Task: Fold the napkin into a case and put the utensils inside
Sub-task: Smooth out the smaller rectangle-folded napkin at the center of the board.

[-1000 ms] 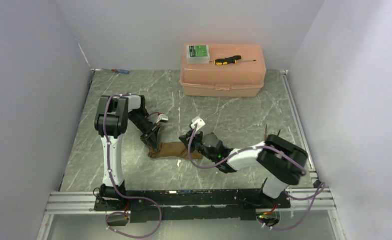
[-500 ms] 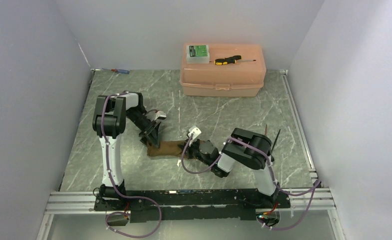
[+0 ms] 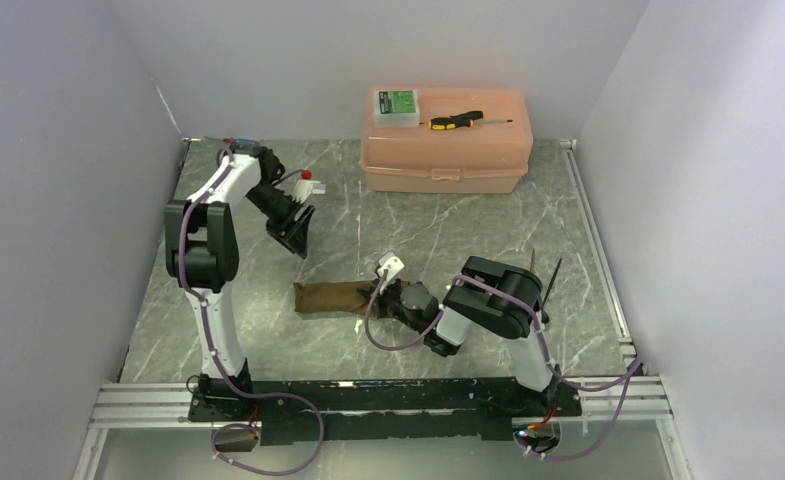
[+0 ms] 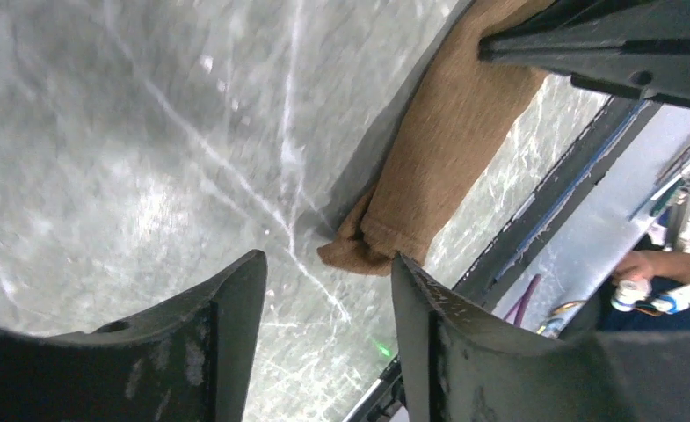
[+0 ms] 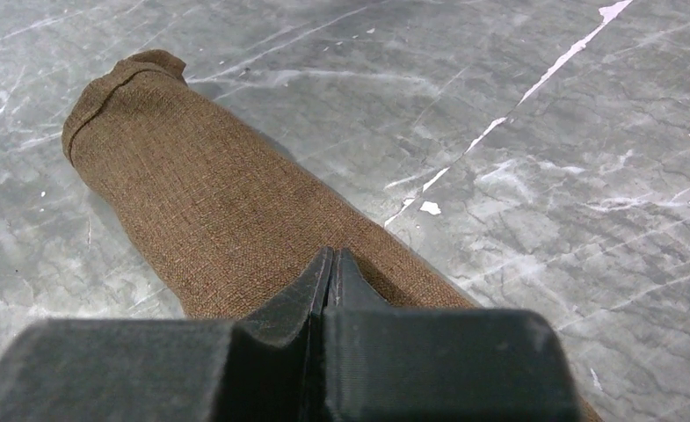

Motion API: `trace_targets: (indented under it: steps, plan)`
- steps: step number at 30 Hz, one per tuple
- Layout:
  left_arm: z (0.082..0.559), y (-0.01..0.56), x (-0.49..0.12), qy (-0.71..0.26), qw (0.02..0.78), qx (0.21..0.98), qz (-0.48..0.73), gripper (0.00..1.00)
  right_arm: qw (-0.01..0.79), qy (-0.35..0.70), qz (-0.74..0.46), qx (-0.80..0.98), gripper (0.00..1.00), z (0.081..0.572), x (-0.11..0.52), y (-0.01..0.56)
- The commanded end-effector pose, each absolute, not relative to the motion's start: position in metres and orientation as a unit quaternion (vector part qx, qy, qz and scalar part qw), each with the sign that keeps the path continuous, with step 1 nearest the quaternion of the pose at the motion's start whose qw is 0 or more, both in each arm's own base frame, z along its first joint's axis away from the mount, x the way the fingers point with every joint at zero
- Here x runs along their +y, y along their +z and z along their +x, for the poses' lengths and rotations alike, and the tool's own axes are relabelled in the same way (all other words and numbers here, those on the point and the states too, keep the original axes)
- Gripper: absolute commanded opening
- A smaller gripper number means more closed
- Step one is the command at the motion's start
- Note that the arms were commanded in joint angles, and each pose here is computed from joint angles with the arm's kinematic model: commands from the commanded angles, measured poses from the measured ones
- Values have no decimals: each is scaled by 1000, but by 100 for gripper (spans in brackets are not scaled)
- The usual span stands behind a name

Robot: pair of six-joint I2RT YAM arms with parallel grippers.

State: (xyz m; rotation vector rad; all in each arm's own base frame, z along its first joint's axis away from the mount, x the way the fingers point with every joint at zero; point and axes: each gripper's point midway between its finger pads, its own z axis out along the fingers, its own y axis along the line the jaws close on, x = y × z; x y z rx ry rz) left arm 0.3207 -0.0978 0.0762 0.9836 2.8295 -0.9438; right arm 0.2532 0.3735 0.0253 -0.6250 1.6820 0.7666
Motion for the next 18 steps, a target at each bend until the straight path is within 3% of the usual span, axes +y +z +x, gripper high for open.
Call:
trace_targets:
  steps: [1,5,8,9,13,18]
  plan:
    - [325,124,-145,-329,58,876,347,54,531,278,-282,749,0,249,351,0]
    - [288,136,-181,-423,38,835,350,31,540,286,-278,741,0,251,356,16]
    - [255,115,-180,-451,-4,819,355,7,544,292,-278,736,0,252,360,26]
    - [249,106,-177,-449,-15,818,358,3,544,295,-279,734,0,252,362,28]
    - [232,80,-165,-435,-23,810,393,3,543,305,-278,731,0,253,369,37]
    - [248,50,-147,-366,4,825,431,3,544,326,-273,724,0,258,373,59]
